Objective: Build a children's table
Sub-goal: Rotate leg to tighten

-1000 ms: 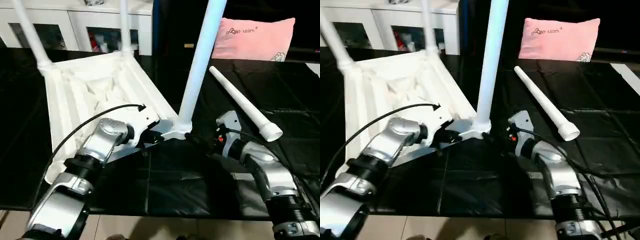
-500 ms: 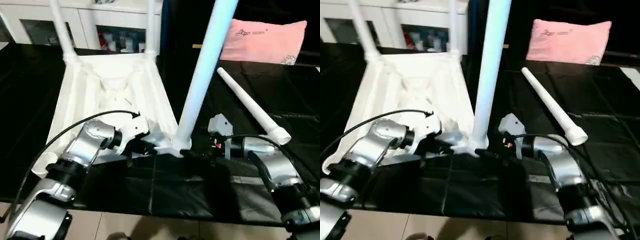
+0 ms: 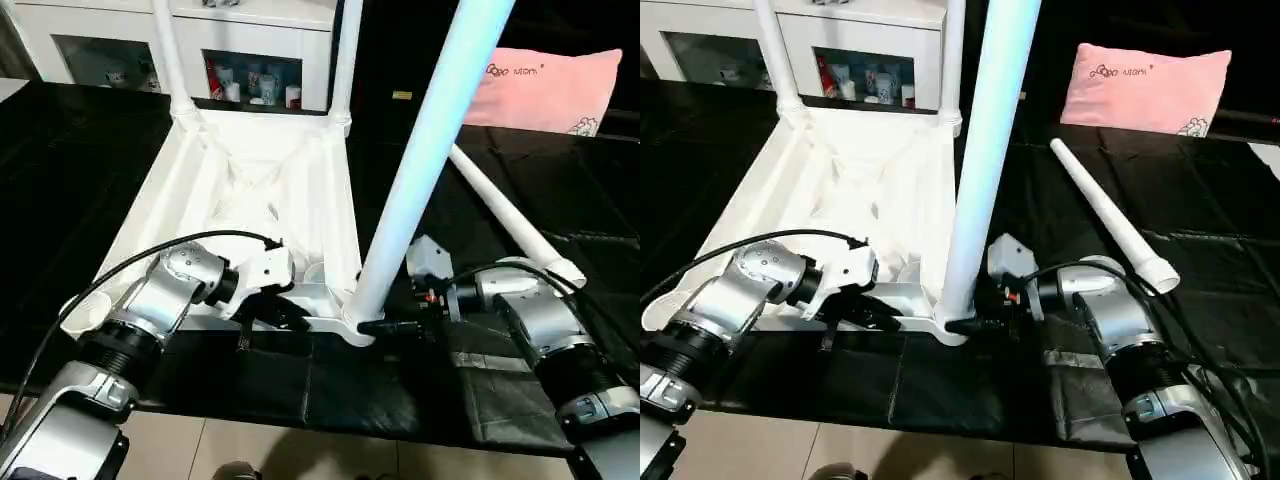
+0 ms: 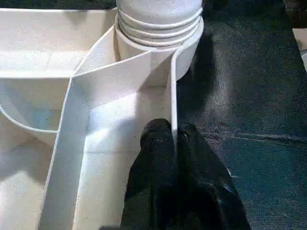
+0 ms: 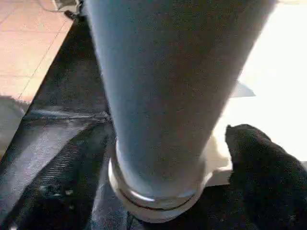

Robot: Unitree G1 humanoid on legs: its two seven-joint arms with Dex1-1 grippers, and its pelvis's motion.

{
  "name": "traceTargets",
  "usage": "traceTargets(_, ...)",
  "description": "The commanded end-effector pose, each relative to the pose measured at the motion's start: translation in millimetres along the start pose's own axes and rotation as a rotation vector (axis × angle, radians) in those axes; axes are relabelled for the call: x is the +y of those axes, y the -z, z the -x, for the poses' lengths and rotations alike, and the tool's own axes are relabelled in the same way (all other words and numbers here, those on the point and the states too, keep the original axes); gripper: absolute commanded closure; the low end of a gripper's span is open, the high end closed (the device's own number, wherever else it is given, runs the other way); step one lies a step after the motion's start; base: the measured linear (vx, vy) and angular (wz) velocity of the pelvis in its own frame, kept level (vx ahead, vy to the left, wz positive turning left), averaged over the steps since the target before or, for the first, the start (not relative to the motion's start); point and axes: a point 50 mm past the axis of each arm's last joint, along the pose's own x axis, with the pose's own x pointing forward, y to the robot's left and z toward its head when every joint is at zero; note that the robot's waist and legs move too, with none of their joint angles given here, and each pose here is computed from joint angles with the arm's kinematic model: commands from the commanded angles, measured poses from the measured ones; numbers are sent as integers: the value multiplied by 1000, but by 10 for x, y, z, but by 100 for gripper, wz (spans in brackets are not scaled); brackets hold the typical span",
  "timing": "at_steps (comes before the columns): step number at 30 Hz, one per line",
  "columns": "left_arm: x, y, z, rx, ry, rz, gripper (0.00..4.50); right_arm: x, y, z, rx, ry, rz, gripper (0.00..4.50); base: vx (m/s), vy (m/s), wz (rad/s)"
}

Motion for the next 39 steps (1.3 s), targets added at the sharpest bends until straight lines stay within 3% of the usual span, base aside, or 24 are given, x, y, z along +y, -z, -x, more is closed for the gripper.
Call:
traceTargets(1, -38, -101, -45, -8, 64, -66, 450, -14, -29, -3, 17, -22, 26, 68, 0, 0, 0)
traceTargets(9, -38, -94, -35, 0, 67, -69, 450, -17, -7, -13, 20, -47, 24, 151, 0, 0, 0)
traceTargets(23, -44, -78, -55, -10, 67, -36, 450, 85, 40, -28, -28, -102, -25, 180, 0, 0, 0)
traceTargets(26, -18, -94, -109, -31, 21, 13, 450, 121, 47, -62, -82, -63, -73, 180, 0, 0, 0)
traceTargets(28, 94, -162, -193, -63, -103, 77, 450, 74, 77, -170, -126, 97, -159, 180, 0, 0, 0)
traceTargets(29, 106, -171, -201, -66, -116, 84, 450, 71, 80, -181, -128, 110, -167, 180, 0, 0, 0)
traceTargets(32, 249, -316, -315, -137, -261, 206, 450, 15, 129, -377, -135, 303, -311, 181, 0, 0, 0)
traceTargets(35, 281, -370, -363, -156, -299, 248, 450, 6, 124, -460, -142, 366, -350, 181, 0, 0, 0)
traceTargets(36, 335, -446, -431, -176, -367, 307, 450, -46, 111, -598, -143, 494, -425, 181, 0, 0, 0)
traceTargets(38, 364, -488, -467, -186, -406, 340, 450, -69, 103, -673, -139, 562, -471, 182, 0, 0, 0)
traceTargets(39, 424, -573, -513, -218, -478, 374, 450, -143, 60, -785, -134, 678, -532, 182, 0, 0, 0)
